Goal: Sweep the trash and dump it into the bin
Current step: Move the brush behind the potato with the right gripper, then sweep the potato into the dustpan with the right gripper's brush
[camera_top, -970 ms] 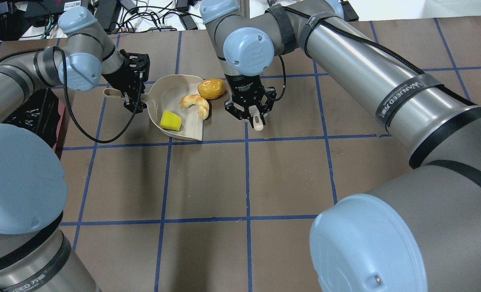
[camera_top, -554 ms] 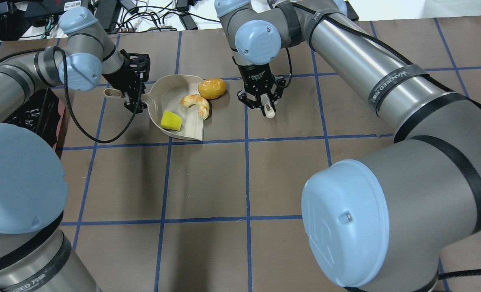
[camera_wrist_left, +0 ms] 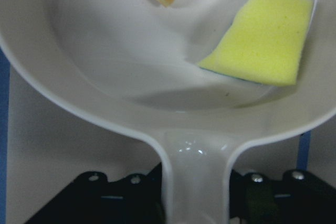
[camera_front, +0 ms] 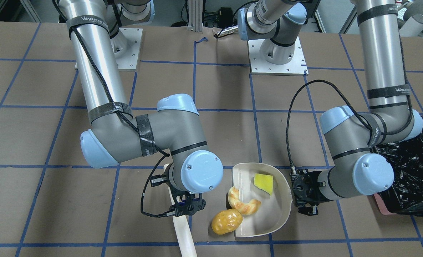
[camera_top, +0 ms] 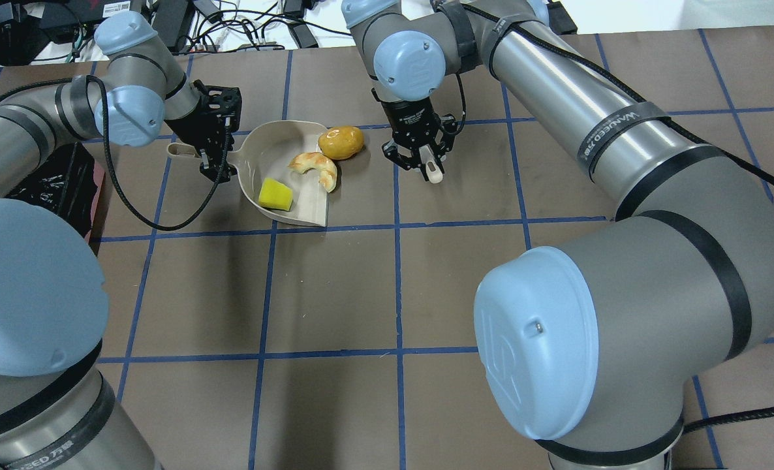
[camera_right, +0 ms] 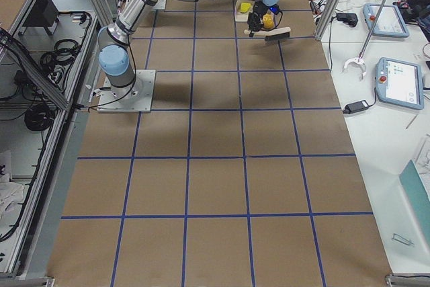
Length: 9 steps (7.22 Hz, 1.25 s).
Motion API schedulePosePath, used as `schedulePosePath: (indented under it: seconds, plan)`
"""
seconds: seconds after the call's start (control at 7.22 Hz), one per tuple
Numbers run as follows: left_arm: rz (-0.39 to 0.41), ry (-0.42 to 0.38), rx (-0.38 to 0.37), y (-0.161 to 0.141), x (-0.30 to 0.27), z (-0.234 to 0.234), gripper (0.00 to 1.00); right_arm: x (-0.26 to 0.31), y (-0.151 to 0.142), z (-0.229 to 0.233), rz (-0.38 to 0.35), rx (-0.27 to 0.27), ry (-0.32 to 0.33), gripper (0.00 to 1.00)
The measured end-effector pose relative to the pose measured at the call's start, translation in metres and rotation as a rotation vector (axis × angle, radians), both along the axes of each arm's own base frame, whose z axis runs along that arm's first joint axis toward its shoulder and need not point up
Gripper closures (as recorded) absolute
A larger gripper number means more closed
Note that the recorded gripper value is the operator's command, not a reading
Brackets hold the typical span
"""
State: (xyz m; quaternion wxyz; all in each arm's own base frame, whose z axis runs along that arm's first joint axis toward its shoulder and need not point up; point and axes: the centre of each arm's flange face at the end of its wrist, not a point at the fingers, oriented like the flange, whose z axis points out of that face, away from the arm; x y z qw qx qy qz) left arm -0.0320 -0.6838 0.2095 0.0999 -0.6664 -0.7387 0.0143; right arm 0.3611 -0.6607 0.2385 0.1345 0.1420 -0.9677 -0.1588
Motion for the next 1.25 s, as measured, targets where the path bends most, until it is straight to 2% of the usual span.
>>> schedulePosePath:
  seconds: [0.55, 1.25]
  plan:
    - [0.000, 0.000, 0.000, 0.000, 0.000, 0.000, 0.78, 0.034, 0.023, -0.009, 0.029, 0.021, 0.002, 1.00]
    - [0.000, 0.000, 0.001, 0.000, -0.001, -0.001, 0.77, 0.078, 0.051, -0.017, -0.033, 0.028, -0.038, 1.00]
